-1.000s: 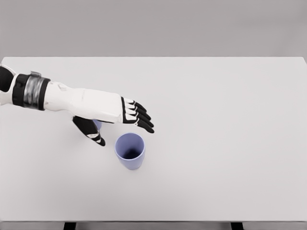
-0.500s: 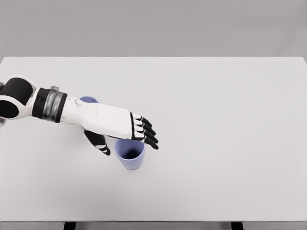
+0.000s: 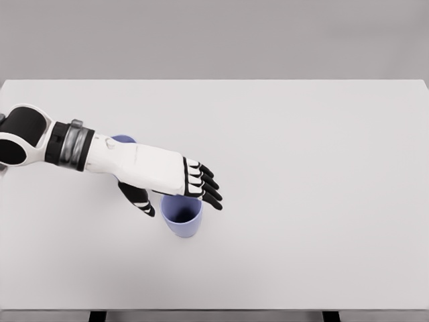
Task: Place the right cup on the left cup with left arm
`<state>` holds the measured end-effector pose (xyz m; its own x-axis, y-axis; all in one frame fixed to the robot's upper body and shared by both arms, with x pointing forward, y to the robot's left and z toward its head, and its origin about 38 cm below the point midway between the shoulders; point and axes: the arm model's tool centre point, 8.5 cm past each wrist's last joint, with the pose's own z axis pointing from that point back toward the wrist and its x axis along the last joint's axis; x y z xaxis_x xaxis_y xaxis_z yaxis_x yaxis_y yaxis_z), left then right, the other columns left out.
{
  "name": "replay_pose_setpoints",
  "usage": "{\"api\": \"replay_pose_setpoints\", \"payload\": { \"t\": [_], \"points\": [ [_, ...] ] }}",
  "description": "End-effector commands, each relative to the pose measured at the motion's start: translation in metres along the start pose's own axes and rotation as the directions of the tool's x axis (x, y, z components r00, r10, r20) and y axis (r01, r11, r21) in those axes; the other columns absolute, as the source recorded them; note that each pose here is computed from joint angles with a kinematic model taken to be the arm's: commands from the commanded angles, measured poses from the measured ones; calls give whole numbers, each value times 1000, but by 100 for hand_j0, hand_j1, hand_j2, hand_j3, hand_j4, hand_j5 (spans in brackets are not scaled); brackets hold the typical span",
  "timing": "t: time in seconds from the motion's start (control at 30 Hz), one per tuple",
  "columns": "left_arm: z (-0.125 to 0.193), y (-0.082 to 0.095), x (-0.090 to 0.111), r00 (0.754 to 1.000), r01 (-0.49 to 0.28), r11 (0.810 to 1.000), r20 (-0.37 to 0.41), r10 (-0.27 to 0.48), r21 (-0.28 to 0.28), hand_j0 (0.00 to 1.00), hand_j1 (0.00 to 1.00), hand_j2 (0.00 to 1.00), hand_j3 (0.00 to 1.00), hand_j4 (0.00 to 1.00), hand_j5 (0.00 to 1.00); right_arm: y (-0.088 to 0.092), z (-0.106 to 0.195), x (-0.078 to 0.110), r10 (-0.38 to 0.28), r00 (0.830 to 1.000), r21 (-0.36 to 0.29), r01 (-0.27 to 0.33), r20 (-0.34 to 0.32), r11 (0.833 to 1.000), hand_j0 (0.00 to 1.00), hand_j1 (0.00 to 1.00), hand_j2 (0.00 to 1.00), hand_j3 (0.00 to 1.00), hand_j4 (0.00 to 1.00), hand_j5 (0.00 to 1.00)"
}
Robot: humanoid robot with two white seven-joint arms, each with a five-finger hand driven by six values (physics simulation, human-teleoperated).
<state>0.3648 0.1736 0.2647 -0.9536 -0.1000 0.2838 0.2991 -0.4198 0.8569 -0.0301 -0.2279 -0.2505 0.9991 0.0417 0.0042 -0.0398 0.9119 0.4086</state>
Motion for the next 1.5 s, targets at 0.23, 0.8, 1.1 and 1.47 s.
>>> {"api": "replay_pose_setpoints", "payload": {
  "t": [0.23,0.8,1.1,1.47],
  "points": [
    [11,-1,-18,998,-25,999,-61,26,20,100,100,100,100,100,100,0,0,0,1,1000,1,-1,0,1000,100,100,100,100,100,100],
    [-13,-20,-15,999,-40,999,-20,40,-4,100,100,100,100,100,100,0,0,0,1,1000,1,-1,0,1000,100,100,100,100,100,100],
    [-12,-24,-17,998,-49,999,-25,49,-6,100,100,100,100,100,100,0,0,0,1,1000,1,-1,0,1000,100,100,100,100,100,100],
    [-18,-36,-17,998,-56,998,-28,56,-26,76,76,76,76,76,76,0,0,0,1,1000,1,-1,0,1000,100,100,100,100,100,100]
  ]
}}
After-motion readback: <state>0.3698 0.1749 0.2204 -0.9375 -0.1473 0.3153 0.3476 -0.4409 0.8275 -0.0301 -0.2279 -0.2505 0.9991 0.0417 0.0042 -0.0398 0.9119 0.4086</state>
